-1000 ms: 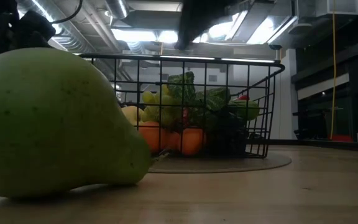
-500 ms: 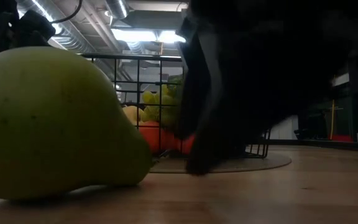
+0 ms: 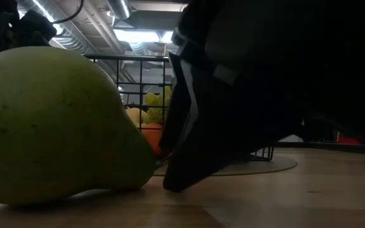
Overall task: Build produce basket
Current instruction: Put the green pear into the black wire basket
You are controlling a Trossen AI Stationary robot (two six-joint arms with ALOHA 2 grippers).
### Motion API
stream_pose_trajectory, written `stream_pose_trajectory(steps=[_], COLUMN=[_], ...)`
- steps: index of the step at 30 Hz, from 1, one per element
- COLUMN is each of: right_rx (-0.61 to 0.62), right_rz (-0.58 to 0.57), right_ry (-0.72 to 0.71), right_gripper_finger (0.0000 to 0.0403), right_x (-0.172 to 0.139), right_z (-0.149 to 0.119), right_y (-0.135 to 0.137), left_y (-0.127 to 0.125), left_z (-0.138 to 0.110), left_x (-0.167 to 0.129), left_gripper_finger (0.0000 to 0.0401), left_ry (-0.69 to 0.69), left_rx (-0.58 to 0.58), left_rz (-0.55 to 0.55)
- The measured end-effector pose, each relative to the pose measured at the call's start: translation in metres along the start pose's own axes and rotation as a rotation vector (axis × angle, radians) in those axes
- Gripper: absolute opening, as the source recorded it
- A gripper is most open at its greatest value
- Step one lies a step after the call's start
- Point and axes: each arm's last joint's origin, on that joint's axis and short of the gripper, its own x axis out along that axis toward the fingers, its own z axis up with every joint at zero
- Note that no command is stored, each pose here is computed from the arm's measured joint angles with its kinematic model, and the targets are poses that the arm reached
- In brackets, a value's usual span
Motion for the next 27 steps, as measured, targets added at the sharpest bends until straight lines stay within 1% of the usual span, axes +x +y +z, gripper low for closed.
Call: stream_pose_trajectory(steps=[6,9,15,19,27], right_rx=[0.018,0.031,0.041,0.042,0.073], right_rz=[0.019,0.039,0.083,0.110,0.113], right_ry=[0.007,-0.011,-0.011,-0.004,-0.001], right_gripper_finger=[0.0224,0.0205,0.0153,0.0130,0.0123], right_x=[0.0033,0.0041,0.0044,0.0043,0.0043], right_z=[0.0017,0.0044,0.0055,0.0053,0.0052], right_y=[-0.0046,-0.0048,-0.0039,-0.0032,-0.0031], left_y=[0.0000,0.0000,0.0000,0.0000,0.0000], left_z=[0.0000,0.0001,-0.0001,-0.0001,0.0000], left_x=[0.0000,0.0000,0.0000,0.0000,0.0000], left_gripper_finger=[0.0151,0.0151,0.0151,0.0151,0.0151], left_ry=[0.000,0.000,0.000,0.000,0.000], left_rx=[0.000,0.000,0.000,0.000,0.000], left_rz=[0.000,0.000,0.000,0.000,0.000])
